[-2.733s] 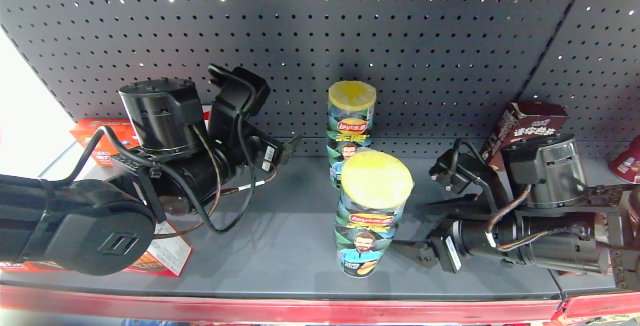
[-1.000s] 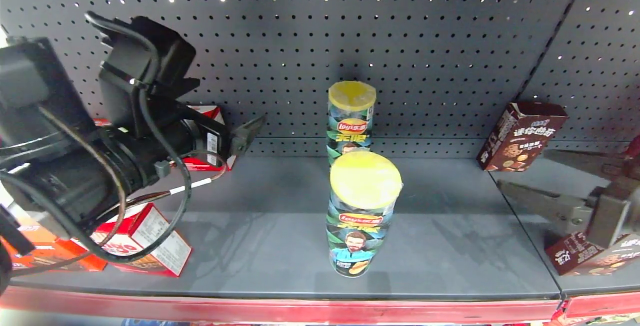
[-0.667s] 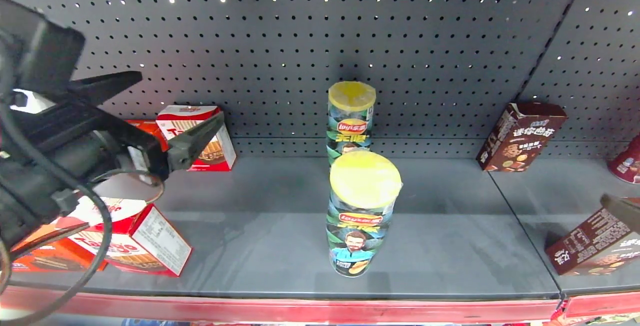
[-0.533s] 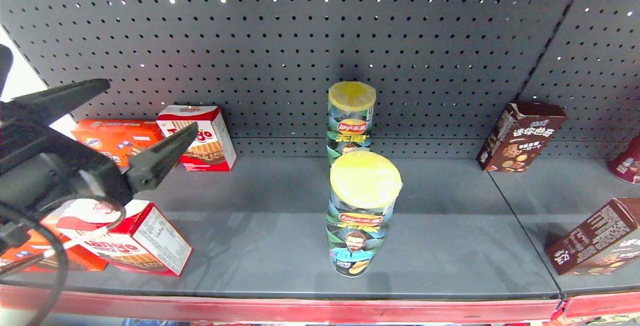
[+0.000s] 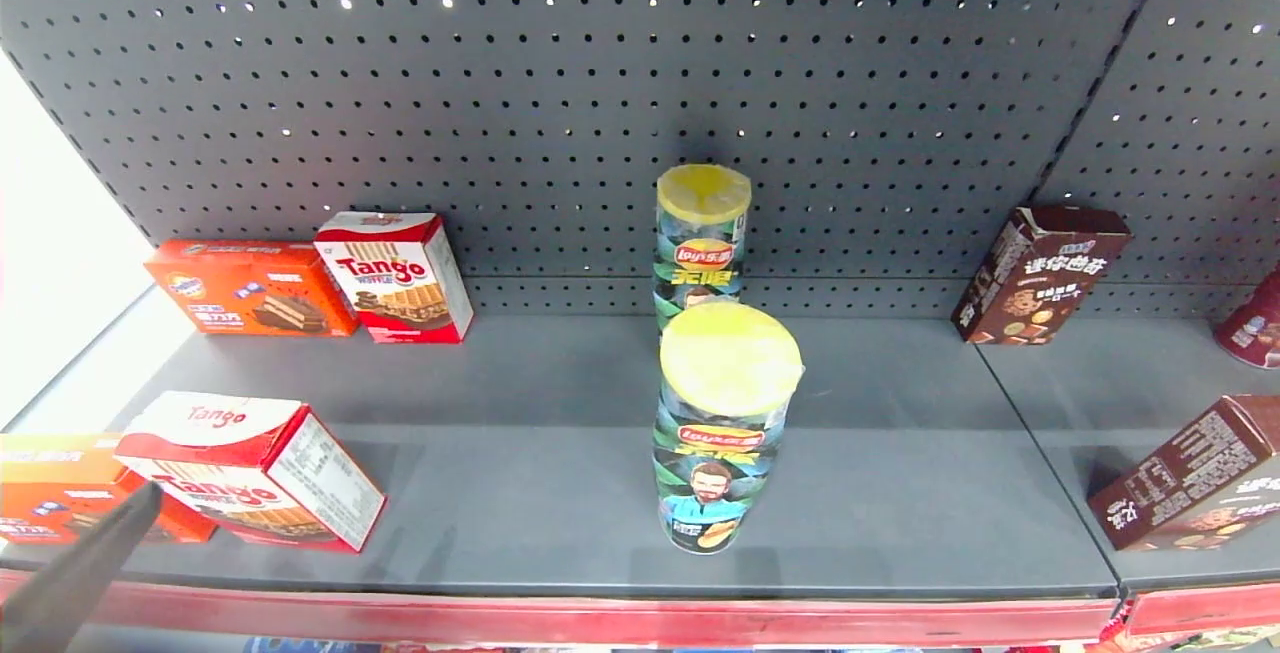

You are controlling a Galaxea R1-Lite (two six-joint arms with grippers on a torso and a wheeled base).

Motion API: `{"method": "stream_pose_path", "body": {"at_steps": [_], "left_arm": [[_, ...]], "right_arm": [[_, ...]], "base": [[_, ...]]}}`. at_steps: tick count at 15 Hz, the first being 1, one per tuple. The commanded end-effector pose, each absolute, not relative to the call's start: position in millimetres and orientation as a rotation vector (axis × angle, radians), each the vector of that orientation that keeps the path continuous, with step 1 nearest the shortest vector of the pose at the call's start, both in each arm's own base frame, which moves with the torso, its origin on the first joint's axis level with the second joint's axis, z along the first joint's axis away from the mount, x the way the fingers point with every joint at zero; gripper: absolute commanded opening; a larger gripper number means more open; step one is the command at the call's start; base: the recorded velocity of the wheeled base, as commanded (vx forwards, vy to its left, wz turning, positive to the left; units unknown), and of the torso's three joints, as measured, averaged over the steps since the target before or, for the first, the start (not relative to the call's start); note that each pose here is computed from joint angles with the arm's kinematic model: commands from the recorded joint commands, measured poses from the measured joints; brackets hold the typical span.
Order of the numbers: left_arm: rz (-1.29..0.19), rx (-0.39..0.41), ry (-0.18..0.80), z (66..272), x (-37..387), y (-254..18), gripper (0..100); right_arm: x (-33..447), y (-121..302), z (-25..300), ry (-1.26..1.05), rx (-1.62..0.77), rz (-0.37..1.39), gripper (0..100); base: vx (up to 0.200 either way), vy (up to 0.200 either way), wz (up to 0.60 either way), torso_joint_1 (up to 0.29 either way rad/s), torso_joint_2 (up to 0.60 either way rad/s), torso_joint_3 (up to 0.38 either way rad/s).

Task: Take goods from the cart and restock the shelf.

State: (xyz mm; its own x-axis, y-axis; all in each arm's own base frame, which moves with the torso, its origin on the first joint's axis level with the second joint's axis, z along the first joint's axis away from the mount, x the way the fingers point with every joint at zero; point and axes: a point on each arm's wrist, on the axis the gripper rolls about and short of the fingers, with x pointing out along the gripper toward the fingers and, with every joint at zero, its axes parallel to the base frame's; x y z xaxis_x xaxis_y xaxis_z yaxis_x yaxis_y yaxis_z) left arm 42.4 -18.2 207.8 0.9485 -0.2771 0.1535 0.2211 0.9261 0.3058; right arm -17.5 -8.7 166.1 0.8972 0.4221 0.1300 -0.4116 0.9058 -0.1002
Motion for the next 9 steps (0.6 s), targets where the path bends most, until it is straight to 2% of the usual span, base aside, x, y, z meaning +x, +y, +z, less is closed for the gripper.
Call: {"method": "stream_pose_path", "body": {"at_steps": [1, 6, 7, 8, 9], "left_arm": [[-0.239, 0.293, -0.246, 187, -3, 7, 100], [-0.22, 0.32, -0.169, 148, -27, 20, 100], [-0.212, 0.312, -0.145, 127, -26, 19, 100], [-0.212, 0.312, -0.145, 127, -26, 19, 100], [-0.202, 0.325, -0.107, 96, -24, 18, 100]], "right_arm": [[-38, -19, 140, -0.192, -0.061, 0.43, 100], [-33, -16, 105, -0.051, -0.079, 0.435, 100], [-27, -14, 88, 0.008, -0.091, 0.433, 100], [-27, -14, 88, 0.008, -0.091, 0.433, 100], [-24, -12, 85, 0.047, -0.071, 0.387, 100]], "base": [[0.0, 0.0, 0.0, 0.0, 0.0, 0.0], [0.0, 0.0, 0.0, 0.0, 0.0, 0.0], [0.0, 0.0, 0.0, 0.0, 0.0, 0.0], [0.0, 0.0, 0.0, 0.0, 0.0, 0.0], [0.0, 0.0, 0.0, 0.0, 0.0, 0.0]]}}
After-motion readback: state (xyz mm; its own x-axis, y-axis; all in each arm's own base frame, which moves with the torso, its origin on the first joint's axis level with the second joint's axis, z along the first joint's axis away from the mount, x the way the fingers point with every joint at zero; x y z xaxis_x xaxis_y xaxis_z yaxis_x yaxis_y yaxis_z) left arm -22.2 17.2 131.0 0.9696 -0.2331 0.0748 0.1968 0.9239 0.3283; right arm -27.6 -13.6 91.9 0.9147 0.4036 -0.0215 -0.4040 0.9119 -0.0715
